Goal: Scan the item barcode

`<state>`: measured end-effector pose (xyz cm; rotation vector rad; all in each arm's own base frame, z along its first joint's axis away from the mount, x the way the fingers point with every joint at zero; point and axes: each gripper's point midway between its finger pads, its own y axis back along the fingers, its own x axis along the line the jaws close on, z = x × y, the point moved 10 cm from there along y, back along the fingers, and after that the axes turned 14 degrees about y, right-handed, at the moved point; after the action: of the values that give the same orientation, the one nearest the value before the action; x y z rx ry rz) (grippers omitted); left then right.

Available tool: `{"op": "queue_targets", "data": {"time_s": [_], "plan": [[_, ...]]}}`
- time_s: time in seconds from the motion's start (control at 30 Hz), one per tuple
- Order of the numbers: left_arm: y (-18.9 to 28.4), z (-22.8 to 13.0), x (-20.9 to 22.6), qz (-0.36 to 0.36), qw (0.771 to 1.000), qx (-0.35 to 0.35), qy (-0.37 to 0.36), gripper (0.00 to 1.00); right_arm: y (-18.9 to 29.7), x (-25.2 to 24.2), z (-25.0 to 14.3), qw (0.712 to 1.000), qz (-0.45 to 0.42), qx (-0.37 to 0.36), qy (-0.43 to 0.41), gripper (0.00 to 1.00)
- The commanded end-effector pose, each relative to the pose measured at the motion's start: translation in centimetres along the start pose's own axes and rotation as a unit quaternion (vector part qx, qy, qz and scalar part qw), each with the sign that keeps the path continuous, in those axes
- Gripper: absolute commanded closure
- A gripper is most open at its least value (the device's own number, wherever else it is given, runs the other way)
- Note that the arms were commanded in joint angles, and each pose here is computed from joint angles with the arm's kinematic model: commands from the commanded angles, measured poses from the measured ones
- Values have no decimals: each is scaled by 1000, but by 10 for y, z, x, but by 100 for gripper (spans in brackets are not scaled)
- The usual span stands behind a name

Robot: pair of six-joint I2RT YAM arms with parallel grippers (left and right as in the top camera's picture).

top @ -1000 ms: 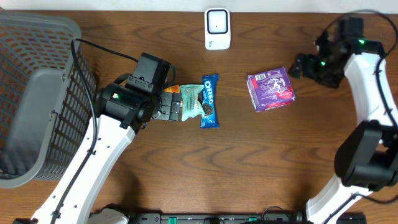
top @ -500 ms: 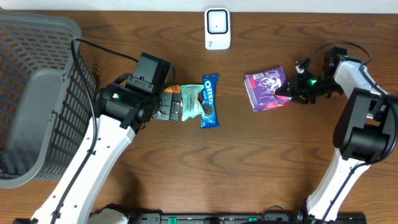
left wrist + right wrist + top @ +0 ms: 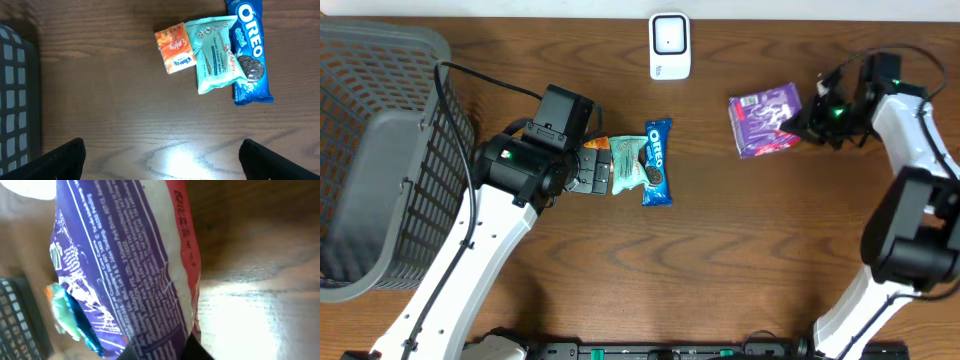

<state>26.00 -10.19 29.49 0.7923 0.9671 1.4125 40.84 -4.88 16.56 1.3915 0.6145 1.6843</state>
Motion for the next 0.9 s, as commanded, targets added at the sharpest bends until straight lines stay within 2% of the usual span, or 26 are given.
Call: {"op": "queue_targets", "data": {"time_s": [0.0, 0.13, 0.2, 0.27, 0.37, 0.47, 0.6, 0.87], "plan": [[-2, 0, 1, 6, 1000, 1, 6, 2, 2, 18, 2, 1000, -1, -4, -16, 83], [-2, 0, 1, 6, 1000, 1, 6, 2, -10, 16, -3, 997, -32, 9, -68, 83], [-2, 0, 1, 6, 1000, 1, 6, 2, -12, 11, -8, 993, -85, 17, -85, 42], [-2, 0, 1, 6, 1000, 1, 6, 2, -12, 8, -12, 990, -106, 28, -91, 26], [-2, 0, 1, 6, 1000, 1, 6, 2, -8, 6, -11, 988, -121, 29, -93, 22], [-2, 0, 1, 6, 1000, 1, 6, 2, 8, 6, -7, 985, -148, 26, -87, 22], [-2, 0, 1, 6, 1000, 1, 6, 2, 27, 30, 0, 988, -143, 13, -64, 24], [-2, 0, 1, 6, 1000, 1, 6, 2, 0, 82, 6, 990, -118, 5, 82, 34]]}}
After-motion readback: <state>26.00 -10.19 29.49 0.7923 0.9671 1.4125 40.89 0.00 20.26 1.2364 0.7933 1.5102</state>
